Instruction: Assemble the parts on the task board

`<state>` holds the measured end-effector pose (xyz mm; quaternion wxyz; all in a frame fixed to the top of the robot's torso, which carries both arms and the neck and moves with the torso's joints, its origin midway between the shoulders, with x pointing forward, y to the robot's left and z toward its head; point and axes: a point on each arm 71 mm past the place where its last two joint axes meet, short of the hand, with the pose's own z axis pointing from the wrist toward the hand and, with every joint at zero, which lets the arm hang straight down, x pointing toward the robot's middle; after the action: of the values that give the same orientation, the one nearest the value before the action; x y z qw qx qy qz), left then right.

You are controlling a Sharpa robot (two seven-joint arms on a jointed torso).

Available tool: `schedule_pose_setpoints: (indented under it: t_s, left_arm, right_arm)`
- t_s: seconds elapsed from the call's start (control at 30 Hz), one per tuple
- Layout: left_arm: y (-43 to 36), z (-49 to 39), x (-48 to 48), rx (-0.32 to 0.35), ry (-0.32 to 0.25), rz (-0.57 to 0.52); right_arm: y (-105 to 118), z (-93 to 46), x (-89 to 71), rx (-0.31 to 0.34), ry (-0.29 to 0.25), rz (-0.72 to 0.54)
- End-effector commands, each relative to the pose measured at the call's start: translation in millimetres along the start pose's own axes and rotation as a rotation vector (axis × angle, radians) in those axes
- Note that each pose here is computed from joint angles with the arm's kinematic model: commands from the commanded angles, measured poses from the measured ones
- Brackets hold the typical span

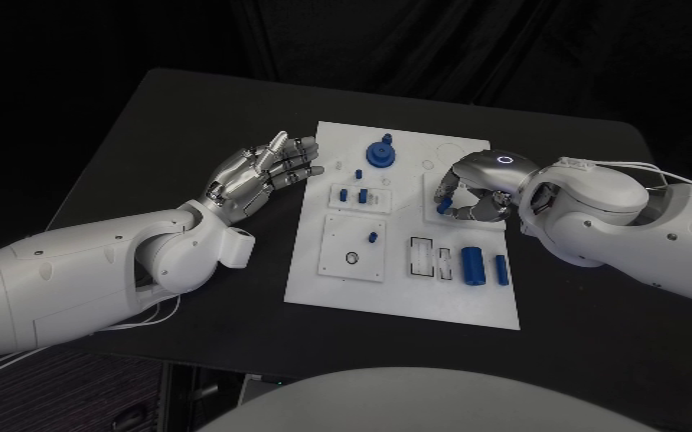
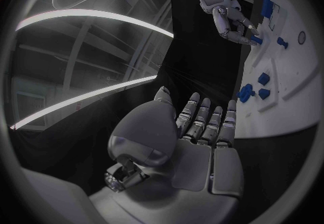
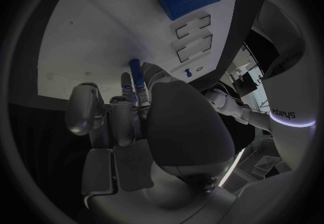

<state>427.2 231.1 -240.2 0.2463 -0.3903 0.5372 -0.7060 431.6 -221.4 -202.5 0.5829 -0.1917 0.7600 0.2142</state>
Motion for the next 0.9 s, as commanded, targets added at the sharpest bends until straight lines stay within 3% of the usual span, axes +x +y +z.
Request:
schedule_pose_setpoints:
  t_s: [0.03, 0.5, 0.9]
  left_arm:
    - [-3.9, 0.1, 2.4, 0.070, 0.018, -0.016]
    - [-2.8, 1.0, 2.4, 0.060, 0.023, -0.020]
    - [-2.2, 1.1, 2.3, 0.054, 0.025, -0.021]
  right_arm:
    - [-0.7, -0.1, 1.0, 0.003, -0.001, -0.003]
    - [0.7, 2.0, 1.5, -0.005, -0.018, -0.012]
    - [1.3, 3.1, -0.5, -0.006, -0.066, -0.004]
